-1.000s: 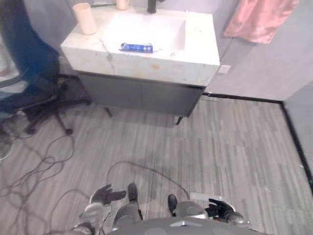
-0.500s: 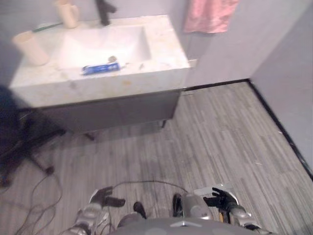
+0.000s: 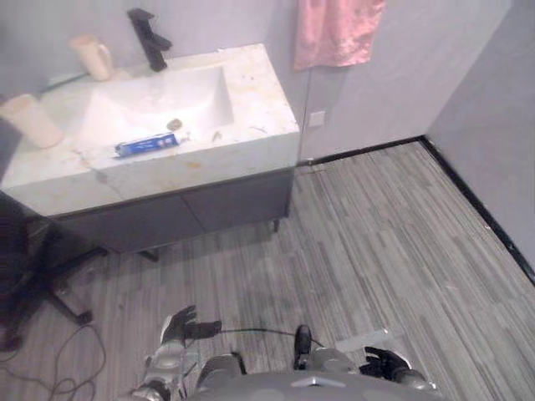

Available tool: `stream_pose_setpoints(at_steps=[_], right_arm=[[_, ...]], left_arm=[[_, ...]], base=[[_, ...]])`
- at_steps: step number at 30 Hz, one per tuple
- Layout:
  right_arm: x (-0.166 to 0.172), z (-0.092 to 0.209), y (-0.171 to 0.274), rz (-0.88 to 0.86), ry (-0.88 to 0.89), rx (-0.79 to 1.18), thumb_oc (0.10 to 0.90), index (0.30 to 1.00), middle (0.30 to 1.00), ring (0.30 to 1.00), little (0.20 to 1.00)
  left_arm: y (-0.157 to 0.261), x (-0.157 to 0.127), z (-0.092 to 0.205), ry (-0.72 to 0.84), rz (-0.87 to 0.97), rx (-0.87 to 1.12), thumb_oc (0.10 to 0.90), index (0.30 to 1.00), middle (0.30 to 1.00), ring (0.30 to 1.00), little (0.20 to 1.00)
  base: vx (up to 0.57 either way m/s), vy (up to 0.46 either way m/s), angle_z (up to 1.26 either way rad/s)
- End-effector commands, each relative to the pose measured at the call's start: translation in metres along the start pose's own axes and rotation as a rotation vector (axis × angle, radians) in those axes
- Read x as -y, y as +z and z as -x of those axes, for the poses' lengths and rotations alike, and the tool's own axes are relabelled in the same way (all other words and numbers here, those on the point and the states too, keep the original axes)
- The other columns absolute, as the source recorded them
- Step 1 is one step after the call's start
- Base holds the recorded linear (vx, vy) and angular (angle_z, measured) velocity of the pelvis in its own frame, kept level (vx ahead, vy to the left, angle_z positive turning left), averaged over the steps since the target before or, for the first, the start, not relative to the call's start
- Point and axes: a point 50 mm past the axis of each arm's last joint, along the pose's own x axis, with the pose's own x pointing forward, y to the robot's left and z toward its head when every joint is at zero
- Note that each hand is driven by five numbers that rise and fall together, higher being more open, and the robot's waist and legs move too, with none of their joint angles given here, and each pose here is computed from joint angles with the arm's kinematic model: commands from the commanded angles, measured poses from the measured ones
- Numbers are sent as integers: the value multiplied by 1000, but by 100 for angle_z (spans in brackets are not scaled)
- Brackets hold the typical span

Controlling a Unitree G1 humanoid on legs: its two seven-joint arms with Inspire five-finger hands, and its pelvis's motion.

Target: Organize the bathroom.

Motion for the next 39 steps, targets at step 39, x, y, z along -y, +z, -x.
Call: stream_pose_setpoints(at_steps=[39], right_arm=[[-10, -4, 19, -199, 24, 11, 800, 900, 900, 900, 900]], left_arm=[[282, -84, 150, 612, 120, 1401, 800, 900, 900, 900, 900]], base=[[98, 22, 6]])
